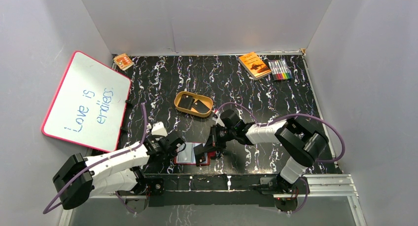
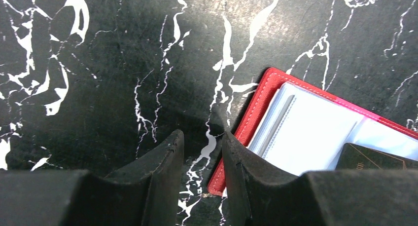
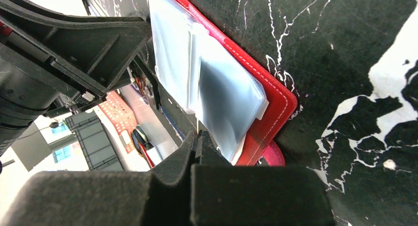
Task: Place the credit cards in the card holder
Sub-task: Insert the credit card into the card holder.
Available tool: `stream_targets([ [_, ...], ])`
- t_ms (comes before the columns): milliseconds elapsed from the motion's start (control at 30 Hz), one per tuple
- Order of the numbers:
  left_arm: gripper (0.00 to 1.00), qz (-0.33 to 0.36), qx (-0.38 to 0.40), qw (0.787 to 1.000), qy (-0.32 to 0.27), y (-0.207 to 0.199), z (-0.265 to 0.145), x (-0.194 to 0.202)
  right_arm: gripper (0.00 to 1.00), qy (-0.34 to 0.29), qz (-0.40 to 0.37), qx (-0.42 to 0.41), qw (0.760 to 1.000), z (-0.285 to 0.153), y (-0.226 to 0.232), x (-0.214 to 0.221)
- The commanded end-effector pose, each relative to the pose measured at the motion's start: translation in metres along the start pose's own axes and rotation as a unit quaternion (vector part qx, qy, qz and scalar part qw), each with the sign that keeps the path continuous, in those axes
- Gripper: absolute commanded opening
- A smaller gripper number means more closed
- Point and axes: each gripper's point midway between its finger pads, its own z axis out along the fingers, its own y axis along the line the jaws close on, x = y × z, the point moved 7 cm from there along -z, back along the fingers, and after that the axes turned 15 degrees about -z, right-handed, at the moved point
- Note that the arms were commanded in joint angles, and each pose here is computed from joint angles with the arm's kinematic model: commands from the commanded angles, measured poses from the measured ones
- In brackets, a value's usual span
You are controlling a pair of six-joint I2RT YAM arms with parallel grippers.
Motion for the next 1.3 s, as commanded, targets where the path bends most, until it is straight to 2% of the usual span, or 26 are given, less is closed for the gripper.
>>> stream_targets([
  [0, 0.32, -0.001, -0.011, 1.000, 0.020, 0.006, 0.007, 0.008, 0.00, -0.017, -0.012, -0.025, 0.999, -0.001, 0.009, -0.007],
  [467, 0.31, 0.002, -0.001, 0.999, 0.040, 0.005, 0.008, 0.014, 0.00, -0.007, -0.016, -0.042, 0.999, 0.009, 0.010, -0.013],
  [833, 0.29, -0.001, 0.004, 0.998, 0.057, 0.006, 0.009, 0.018, 0.00, -0.049, 0.040, 0.003, 0.998, 0.012, -0.012, -0.005],
  [1267, 0.26, -0.008, 0.018, 0.996, 0.082, 0.004, 0.008, 0.025, 0.00, -0.080, 0.065, 0.039, 0.994, 0.012, -0.017, -0.010],
])
